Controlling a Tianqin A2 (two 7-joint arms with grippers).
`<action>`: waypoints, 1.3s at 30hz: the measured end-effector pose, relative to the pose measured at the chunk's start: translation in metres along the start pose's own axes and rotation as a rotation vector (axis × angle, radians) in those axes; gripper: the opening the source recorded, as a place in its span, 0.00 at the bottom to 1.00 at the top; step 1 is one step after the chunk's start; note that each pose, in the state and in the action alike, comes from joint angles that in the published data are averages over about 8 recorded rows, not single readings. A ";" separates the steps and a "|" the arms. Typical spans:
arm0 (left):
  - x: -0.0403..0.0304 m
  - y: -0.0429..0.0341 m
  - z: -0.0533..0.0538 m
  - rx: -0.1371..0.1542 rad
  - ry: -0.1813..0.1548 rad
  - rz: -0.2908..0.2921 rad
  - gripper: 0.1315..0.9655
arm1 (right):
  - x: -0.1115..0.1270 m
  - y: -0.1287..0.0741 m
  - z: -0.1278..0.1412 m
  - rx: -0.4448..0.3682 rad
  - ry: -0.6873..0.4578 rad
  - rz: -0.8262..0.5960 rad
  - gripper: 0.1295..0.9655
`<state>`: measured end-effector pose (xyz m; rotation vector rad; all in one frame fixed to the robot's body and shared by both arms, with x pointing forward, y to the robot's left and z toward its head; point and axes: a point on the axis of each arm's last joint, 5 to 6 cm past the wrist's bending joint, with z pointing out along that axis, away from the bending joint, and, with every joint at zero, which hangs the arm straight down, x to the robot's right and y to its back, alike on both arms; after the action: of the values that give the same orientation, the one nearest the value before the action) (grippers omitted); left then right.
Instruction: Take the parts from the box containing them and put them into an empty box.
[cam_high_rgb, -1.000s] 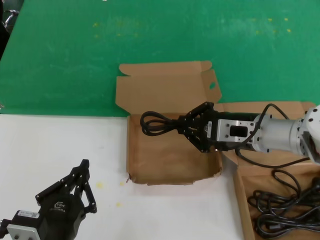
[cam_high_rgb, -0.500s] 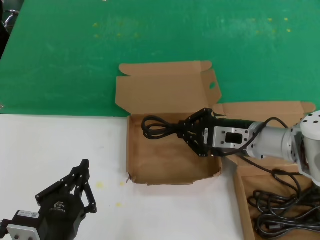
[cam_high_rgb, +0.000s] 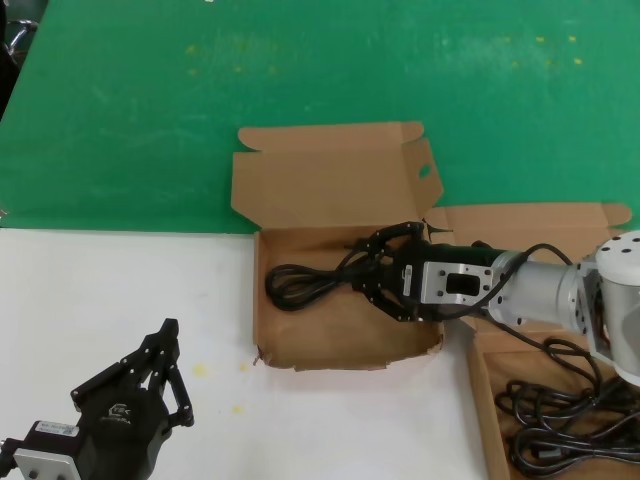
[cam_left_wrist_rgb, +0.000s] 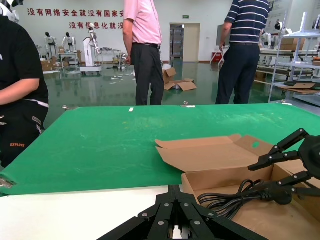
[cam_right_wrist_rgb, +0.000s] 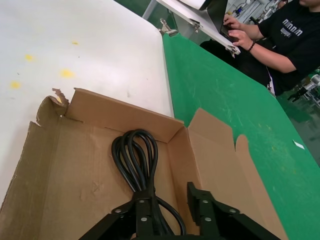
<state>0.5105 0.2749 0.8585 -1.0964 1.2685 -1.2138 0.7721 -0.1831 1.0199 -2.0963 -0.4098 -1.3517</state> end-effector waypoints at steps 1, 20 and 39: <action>0.0000 0.0000 0.000 0.000 0.000 0.000 0.00 | 0.000 0.000 0.000 0.000 0.000 0.000 0.16; 0.0000 0.0000 0.000 0.000 0.000 0.000 0.00 | 0.012 -0.002 -0.021 0.034 0.023 -0.001 0.57; 0.0000 0.0000 0.000 0.000 0.000 0.001 0.00 | 0.030 -0.038 -0.138 0.057 0.197 0.118 0.90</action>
<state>0.5105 0.2749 0.8585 -1.0960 1.2688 -1.2134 0.6656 -0.2433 1.1000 -1.8892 -0.2353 -1.4419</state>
